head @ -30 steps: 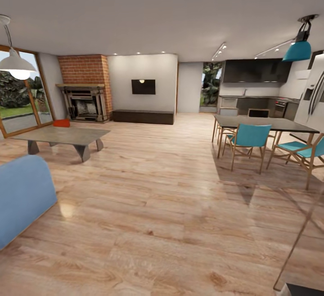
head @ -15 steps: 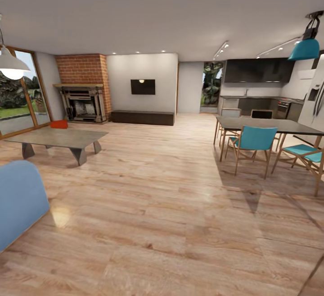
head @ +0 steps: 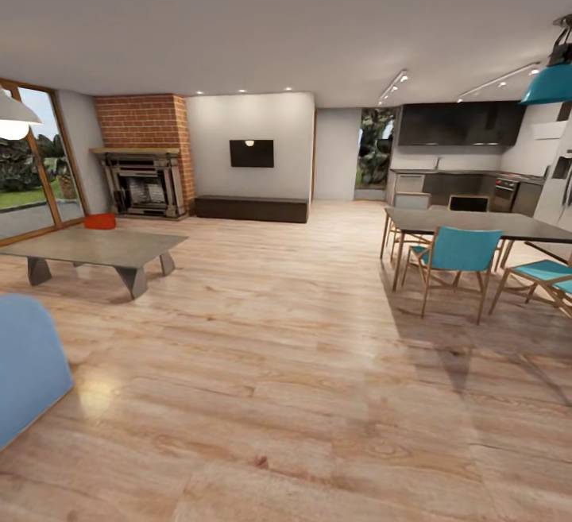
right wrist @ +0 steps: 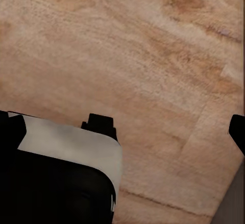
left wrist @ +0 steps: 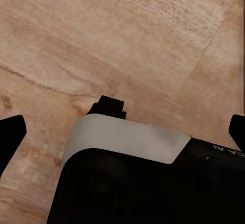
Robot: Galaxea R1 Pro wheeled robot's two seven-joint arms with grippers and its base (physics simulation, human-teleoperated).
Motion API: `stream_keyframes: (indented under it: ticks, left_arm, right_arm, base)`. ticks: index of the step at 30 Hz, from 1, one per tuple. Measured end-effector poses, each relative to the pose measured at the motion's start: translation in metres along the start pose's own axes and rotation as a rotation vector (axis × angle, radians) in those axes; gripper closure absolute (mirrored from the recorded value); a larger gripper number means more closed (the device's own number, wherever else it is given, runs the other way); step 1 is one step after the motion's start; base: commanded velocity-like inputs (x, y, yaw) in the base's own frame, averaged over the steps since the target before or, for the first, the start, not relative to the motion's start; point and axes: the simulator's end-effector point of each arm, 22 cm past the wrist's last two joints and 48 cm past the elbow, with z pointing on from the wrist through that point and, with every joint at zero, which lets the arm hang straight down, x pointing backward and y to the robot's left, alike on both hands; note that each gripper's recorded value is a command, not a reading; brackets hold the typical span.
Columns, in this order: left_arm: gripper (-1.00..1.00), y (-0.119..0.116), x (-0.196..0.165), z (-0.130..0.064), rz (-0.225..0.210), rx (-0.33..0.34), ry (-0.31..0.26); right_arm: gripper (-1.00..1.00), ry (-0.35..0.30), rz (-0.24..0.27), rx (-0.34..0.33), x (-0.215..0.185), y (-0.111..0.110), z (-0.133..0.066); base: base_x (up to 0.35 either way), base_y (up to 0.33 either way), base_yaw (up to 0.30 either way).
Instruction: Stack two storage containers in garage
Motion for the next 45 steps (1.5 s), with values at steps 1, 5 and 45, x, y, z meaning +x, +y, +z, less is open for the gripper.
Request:
stream_keyframes:
  ticks: [1,5,45]
  left_arm:
    - [-1.0,0.0002,0.0002,0.0,0.0,0.0,0.0]
    - [-1.0,-0.0001,-0.0001,0.0,0.0,0.0,0.0]
    - [-1.0,-0.0014,0.0006,-0.0002,0.003,0.002,0.002]
  right_arm:
    - [-1.0,0.0,0.0,0.0,0.0,-0.0002,0.0]
    - [-1.0,0.0,0.0,-0.002,-0.0003,0.0014,0.0]
    - [-1.0,-0.001,-0.001,-0.005,-0.0009,0.0037,-0.0001]
  base:
    - [0.326,0.0,0.0]
    - [0.326,0.0,0.0]
    - [0.326,0.0,0.0]
